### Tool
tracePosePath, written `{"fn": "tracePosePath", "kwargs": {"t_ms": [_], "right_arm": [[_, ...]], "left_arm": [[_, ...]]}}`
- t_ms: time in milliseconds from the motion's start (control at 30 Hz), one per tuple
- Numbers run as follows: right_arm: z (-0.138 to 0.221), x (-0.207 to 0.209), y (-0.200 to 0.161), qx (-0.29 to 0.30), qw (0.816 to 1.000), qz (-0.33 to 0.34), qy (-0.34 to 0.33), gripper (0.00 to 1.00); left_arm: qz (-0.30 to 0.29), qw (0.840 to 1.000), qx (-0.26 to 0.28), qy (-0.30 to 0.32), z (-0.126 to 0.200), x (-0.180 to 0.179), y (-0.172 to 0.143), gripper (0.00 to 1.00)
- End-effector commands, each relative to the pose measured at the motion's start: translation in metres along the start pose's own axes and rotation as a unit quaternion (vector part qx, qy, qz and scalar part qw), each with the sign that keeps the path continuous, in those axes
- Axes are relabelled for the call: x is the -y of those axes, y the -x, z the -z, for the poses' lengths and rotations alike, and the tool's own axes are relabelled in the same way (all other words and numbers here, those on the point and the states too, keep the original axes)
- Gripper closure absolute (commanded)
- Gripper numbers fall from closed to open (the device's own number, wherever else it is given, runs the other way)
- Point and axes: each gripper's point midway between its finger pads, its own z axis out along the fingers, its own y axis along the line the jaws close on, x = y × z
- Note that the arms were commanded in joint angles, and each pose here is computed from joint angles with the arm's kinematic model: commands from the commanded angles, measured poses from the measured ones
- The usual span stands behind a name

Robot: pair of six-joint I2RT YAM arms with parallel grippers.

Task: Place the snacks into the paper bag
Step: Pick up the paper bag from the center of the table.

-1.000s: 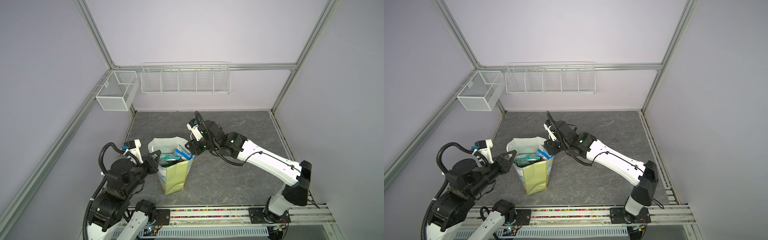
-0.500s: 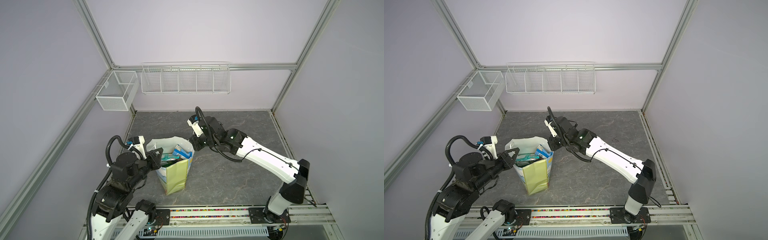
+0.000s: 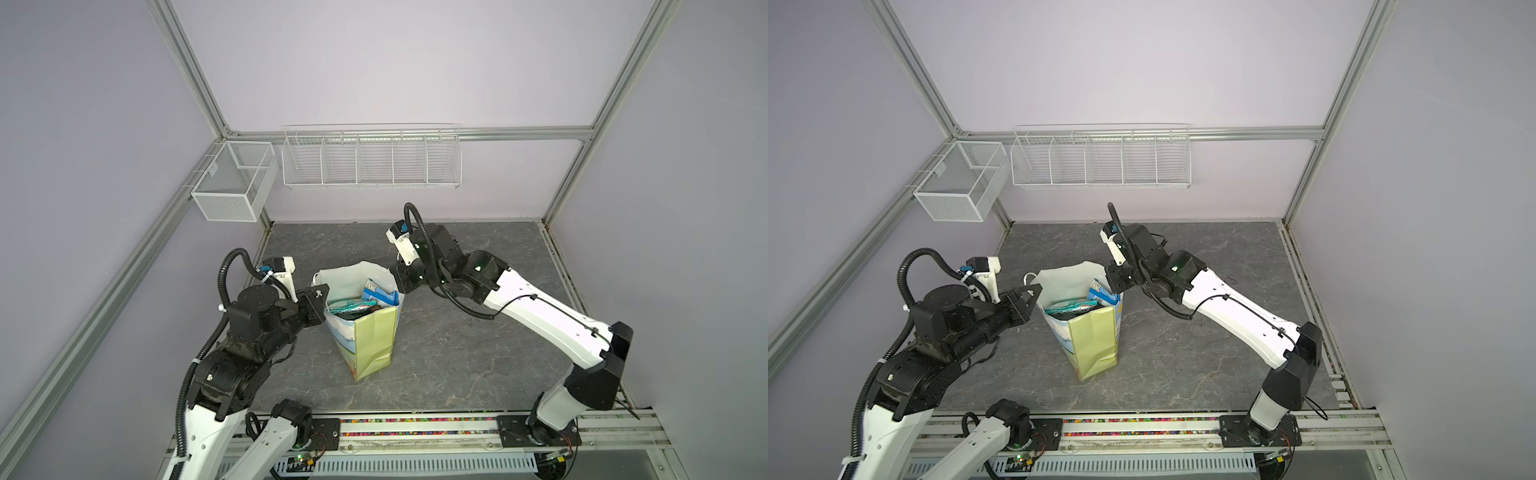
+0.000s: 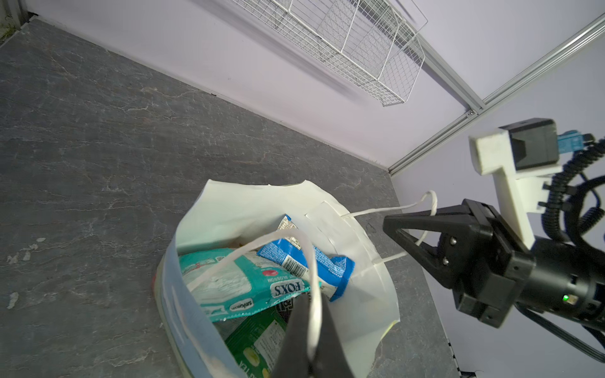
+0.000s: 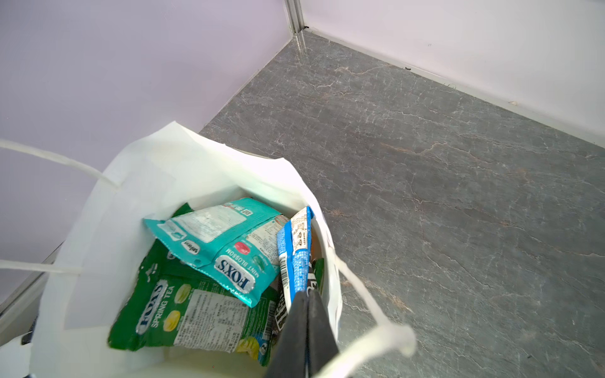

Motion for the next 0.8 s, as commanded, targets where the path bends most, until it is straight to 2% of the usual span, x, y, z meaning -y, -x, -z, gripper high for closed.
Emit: {"fn": "tracePosePath", "kwargs": {"t_ms": [0, 100, 400, 767], "right_arm": [[0.046, -0.004, 0.047, 0.082, 0.996, 0.013, 0.008, 0.93], [0.054, 0.001, 0.052, 0.09, 0.996, 0.015, 0.001, 0.93], [0.069, 0.02, 0.062, 0.105, 0.994, 0.016, -0.024, 0.93], [0.083, 0.059, 0.068, 0.118, 0.991, -0.005, -0.068, 0.93]], "left_arm": [[-0.019, 0.998, 0.046, -0.024, 0.009, 0.02, 0.031, 1.0], [-0.024, 0.998, 0.052, -0.031, 0.009, 0.027, 0.039, 1.0], [-0.038, 0.998, 0.041, -0.035, -0.019, 0.041, 0.058, 1.0], [-0.038, 0.998, 0.018, -0.055, -0.072, 0.061, 0.077, 1.0]]}}
